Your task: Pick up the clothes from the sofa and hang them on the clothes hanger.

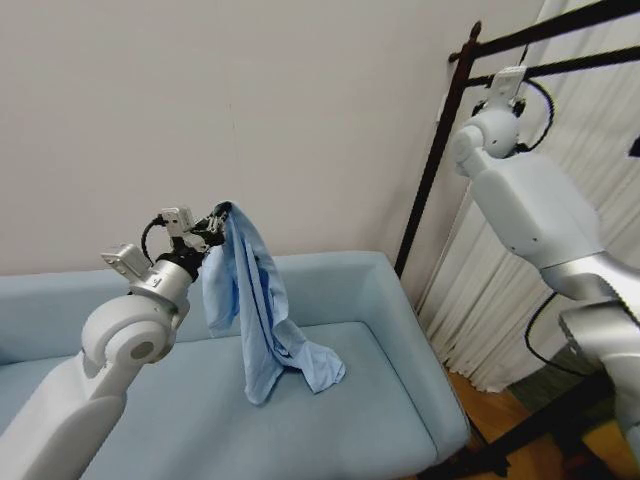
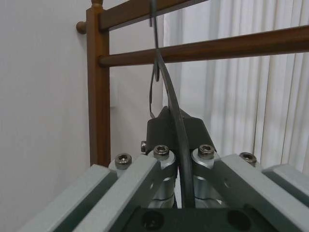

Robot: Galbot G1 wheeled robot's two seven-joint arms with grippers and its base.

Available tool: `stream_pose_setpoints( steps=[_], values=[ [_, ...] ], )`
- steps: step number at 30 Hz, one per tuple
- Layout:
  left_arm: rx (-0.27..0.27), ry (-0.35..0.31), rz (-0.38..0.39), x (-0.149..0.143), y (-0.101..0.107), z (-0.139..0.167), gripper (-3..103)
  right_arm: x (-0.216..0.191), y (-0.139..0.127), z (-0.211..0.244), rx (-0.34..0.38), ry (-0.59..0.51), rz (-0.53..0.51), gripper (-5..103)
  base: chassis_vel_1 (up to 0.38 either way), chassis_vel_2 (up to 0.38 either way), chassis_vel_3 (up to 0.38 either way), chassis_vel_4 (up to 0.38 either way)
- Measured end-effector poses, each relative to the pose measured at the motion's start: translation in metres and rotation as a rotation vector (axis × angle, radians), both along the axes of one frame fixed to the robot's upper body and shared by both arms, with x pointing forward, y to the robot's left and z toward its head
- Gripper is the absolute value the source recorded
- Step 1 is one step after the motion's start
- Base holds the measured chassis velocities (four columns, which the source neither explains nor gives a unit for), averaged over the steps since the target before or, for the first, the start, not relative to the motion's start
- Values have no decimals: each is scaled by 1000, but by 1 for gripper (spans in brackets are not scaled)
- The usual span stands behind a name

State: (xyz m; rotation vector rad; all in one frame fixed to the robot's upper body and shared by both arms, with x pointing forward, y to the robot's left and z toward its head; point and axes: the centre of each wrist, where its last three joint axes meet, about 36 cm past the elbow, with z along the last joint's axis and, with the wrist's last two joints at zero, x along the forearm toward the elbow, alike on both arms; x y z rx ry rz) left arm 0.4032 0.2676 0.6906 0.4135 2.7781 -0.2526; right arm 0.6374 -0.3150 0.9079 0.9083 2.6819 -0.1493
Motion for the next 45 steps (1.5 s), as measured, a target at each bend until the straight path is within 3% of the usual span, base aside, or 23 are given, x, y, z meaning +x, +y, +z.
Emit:
stream_pose_setpoints(
  steps=[12,17,21,22,26,27,32,35,36,40,41,45],
  values=[
    [-6,18,9,4,1,-7,0,-45,10,-29,-40,21,78,1,0,0,0,0],
    [-2,31,17,7,4,-10,0,-84,9,-48,-49,36,162,1,0,0,0,0],
    [10,47,19,16,5,-10,0,-132,-1,-70,-33,61,319,1,0,0,0,0],
    [10,47,19,16,5,-10,0,-132,-1,-70,-33,61,319,1,0,0,0,0],
    [17,81,24,31,7,-10,0,-172,-9,-94,-14,109,504,1,0,0,0,0],
    [17,81,24,31,7,-10,0,-172,-9,-94,-14,109,504,1,0,0,0,0],
    [5,149,6,46,15,-6,0,-189,-8,-105,10,116,705,1,0,0,0,0],
    [9,191,12,57,27,-1,0,-203,0,-109,80,161,930,1,0,0,0,0],
    [9,191,12,57,27,-1,0,-203,0,-109,80,161,930,1,0,0,0,0],
    [24,228,28,65,45,11,0,-212,18,-115,178,189,1143,1,0,0,0,0],
    [24,228,28,65,45,11,0,-212,18,-115,178,189,1143,1,0,0,0,0],
    [33,265,37,68,59,22,0,-213,32,-126,230,198,1303,1,0,0,0,0]
  ],
)
